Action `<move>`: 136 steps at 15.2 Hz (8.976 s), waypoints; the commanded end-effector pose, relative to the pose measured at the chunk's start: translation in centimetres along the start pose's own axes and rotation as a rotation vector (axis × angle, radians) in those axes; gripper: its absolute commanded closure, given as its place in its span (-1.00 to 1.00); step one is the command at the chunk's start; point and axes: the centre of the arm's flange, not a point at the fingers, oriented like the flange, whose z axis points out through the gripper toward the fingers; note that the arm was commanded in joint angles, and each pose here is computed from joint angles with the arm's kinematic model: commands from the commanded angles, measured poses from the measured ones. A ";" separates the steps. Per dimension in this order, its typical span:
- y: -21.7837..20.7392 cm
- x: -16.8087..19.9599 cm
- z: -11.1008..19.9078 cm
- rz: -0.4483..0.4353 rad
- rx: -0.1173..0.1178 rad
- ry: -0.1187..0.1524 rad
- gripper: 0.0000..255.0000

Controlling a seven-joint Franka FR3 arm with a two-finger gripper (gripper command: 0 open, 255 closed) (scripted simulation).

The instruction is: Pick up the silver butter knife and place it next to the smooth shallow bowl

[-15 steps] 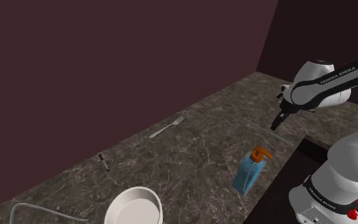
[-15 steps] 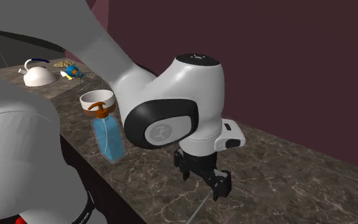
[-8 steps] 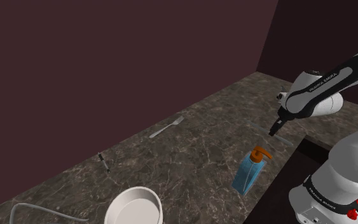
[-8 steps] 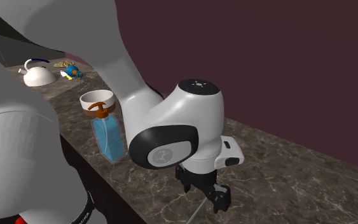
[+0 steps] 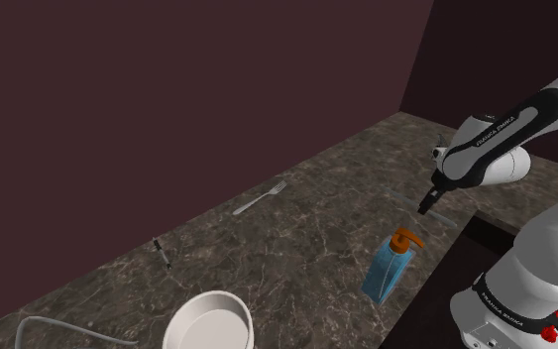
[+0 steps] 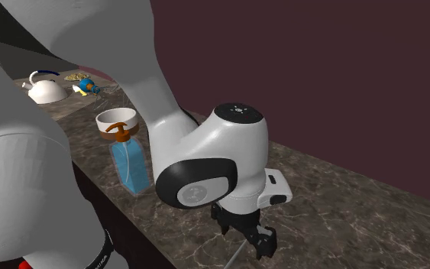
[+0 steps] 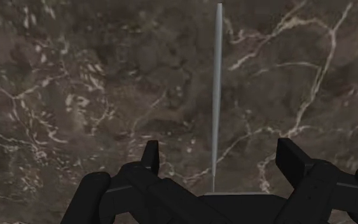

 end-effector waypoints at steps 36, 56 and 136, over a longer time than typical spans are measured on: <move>0.5 1.2 -13.1 0.000 0.000 0.000 1.00; -15.9 9.8 -16.2 0.000 0.000 0.000 1.00; -71.8 36.3 -1.6 0.000 0.000 0.000 1.00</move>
